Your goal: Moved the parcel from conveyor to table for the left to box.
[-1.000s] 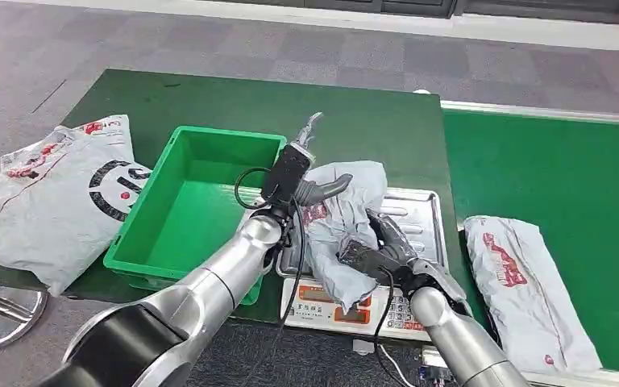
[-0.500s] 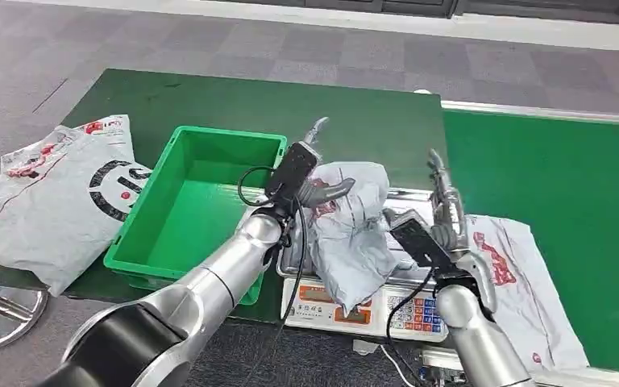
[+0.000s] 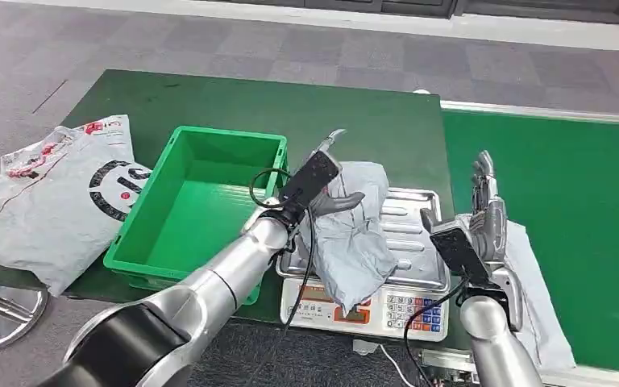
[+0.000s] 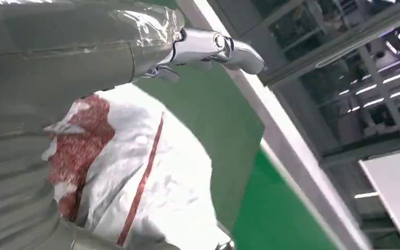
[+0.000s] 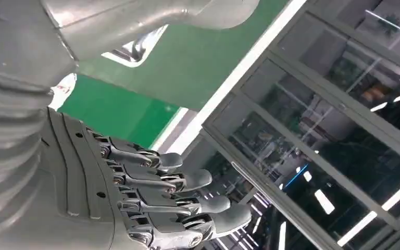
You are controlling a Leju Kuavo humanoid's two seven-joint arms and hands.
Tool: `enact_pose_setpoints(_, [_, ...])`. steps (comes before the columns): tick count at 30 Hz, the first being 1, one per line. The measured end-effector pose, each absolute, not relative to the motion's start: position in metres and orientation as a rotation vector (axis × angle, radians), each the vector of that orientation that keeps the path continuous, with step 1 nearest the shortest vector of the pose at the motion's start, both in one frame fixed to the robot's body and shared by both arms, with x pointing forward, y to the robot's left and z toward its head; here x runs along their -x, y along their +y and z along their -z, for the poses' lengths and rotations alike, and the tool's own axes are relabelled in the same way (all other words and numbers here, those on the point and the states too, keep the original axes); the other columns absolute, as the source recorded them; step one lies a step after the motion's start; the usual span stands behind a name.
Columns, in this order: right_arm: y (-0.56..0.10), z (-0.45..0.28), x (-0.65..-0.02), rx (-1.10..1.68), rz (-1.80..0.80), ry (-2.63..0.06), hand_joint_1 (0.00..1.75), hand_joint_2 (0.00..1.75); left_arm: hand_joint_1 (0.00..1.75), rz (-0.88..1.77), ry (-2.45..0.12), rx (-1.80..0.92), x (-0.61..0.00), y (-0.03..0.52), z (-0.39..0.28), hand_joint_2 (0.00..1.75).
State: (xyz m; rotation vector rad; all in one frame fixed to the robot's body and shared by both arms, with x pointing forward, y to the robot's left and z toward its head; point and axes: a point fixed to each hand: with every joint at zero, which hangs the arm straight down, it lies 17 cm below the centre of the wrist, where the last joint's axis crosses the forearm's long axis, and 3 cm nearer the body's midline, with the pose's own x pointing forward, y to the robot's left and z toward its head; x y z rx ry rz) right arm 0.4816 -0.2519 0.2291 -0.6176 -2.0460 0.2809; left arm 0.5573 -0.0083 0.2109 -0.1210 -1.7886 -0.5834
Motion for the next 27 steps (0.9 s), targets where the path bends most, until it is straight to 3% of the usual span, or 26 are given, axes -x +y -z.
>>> enact_pose_setpoints(6, [-0.255,-0.228,-0.481,0.624,-0.279,-2.043,0.0,1.75,0.0,0.604,-1.774,0.111,-0.557,-0.009,-0.206,1.75])
enact_pose_setpoints(11, [-0.26,-0.228,-0.482,0.629,-0.261,-2.037,0.0,1.75,0.0,0.771,-1.671,0.012,-0.555,-0.016,-0.182,1.75])
enact_pose_setpoints(16, [-0.288,-0.228,-0.486,0.608,-0.183,-2.016,0.0,1.75,0.0,1.32,-1.397,-0.313,-0.541,-0.017,-0.12,1.75])
enact_pose_setpoints(17, [-0.294,-0.229,-0.487,0.601,-0.177,-2.013,0.0,1.75,0.79,1.405,-1.351,-0.347,-0.538,-0.016,-0.113,1.75])
enact_pose_setpoints(18, [-0.298,-0.231,-0.489,0.598,-0.174,-2.014,0.0,1.75,1.71,1.486,-1.308,-0.372,-0.534,-0.016,-0.106,1.75])
enact_pose_setpoints(22, [-0.311,-0.233,-0.493,0.604,-0.17,-2.01,0.0,1.75,1.75,1.715,-1.196,-0.39,-0.524,-0.013,-0.093,1.75])
enact_pose_setpoints(27, [-0.322,-0.237,-0.496,0.623,-0.163,-2.01,0.0,1.75,1.75,1.801,-1.168,-0.414,-0.525,-0.01,-0.095,1.75])
